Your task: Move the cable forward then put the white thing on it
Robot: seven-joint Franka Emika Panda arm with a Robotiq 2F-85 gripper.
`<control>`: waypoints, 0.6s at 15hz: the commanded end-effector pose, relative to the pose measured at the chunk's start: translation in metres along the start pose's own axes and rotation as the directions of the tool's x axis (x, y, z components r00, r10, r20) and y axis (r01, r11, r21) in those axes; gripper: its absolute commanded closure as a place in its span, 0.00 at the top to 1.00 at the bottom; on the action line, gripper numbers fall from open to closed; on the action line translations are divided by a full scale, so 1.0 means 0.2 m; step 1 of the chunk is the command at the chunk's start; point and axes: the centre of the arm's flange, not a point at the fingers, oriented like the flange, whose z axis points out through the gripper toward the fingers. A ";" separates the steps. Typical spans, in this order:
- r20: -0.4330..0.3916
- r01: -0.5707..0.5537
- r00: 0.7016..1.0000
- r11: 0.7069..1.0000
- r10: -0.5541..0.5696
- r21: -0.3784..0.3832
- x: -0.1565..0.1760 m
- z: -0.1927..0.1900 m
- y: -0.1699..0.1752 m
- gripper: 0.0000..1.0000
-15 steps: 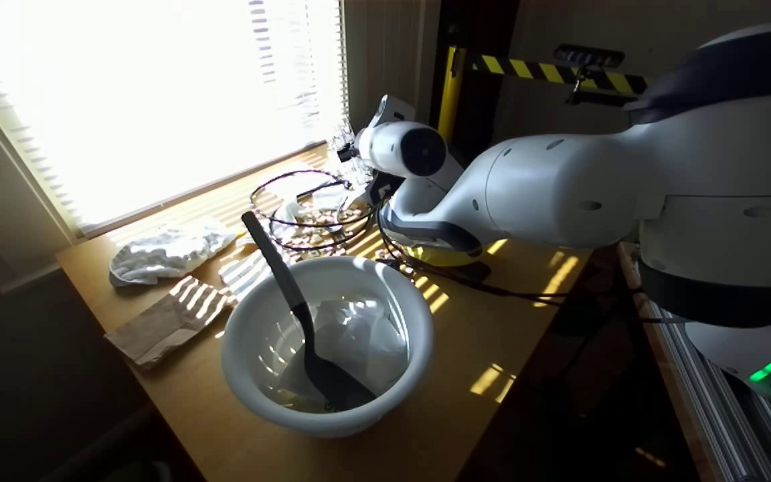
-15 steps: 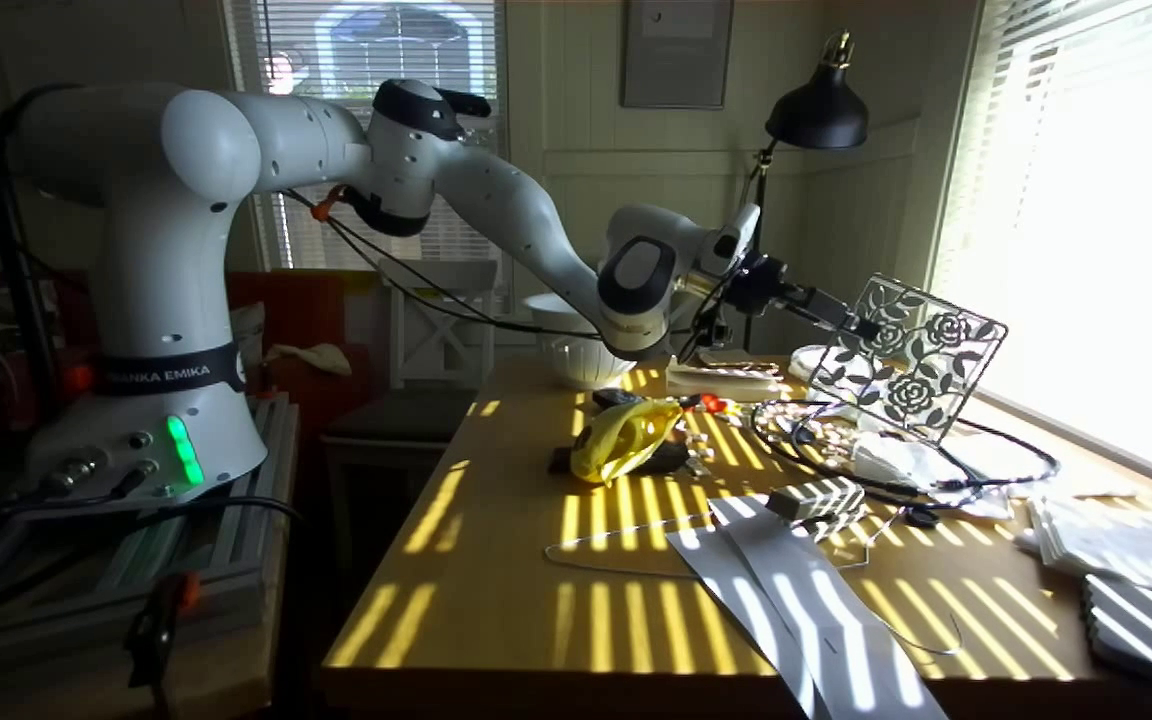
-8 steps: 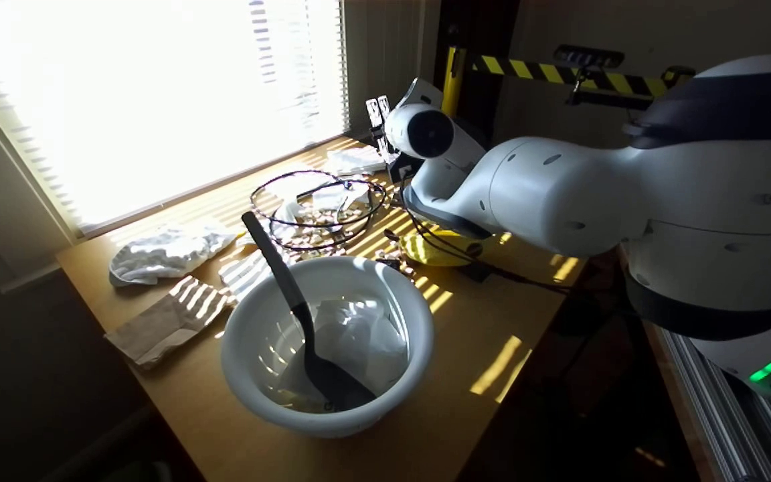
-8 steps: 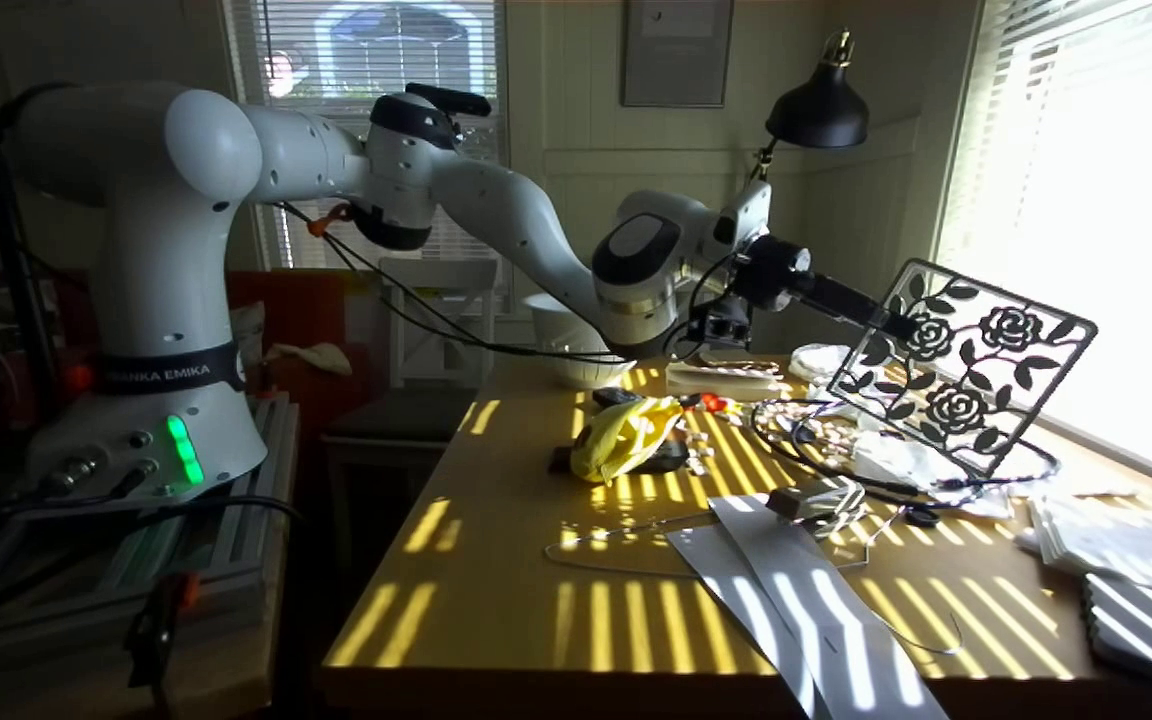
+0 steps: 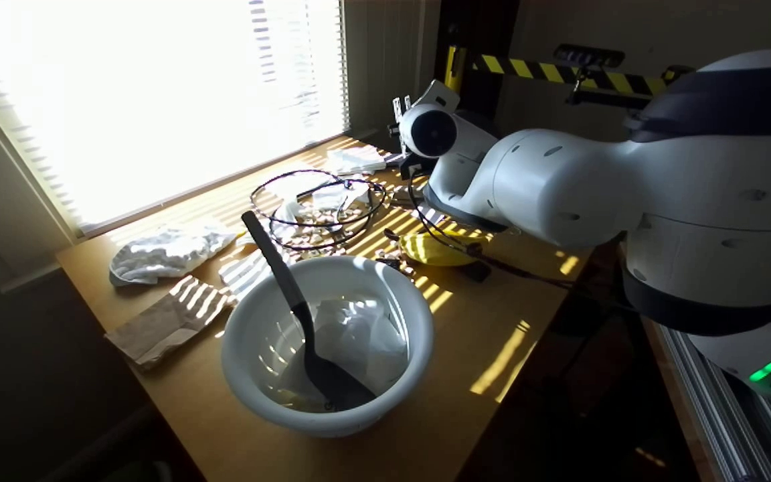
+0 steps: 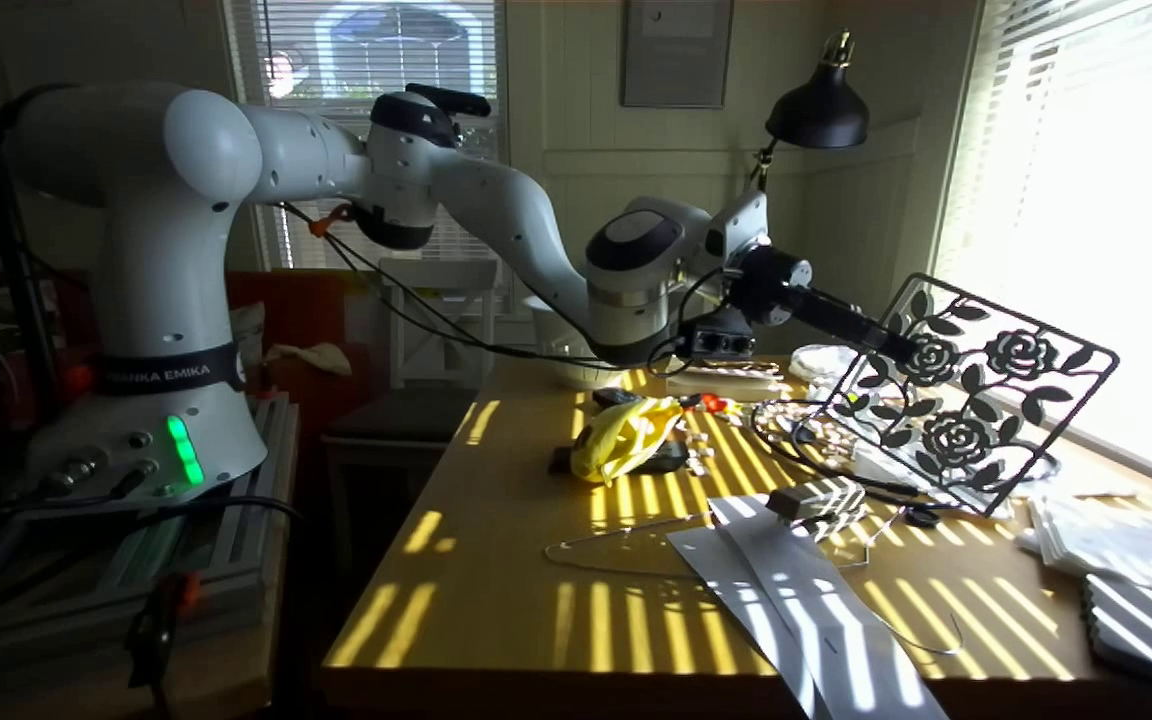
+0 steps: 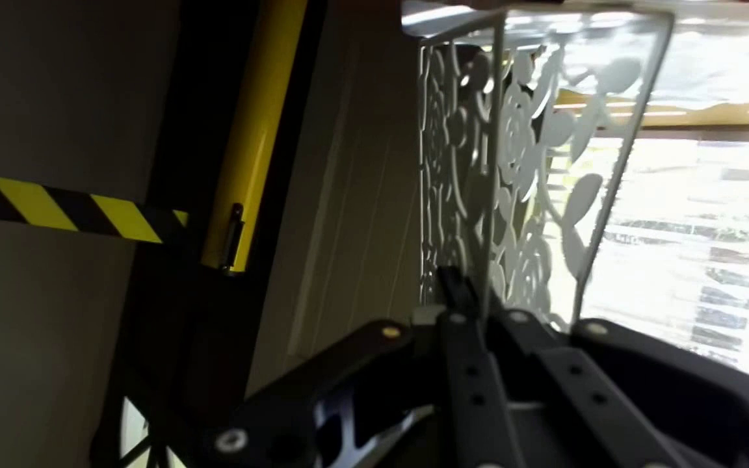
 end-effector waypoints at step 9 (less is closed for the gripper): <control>-0.133 -0.135 0.982 0.991 0.133 -0.008 0.03 -0.11 -0.15 0.01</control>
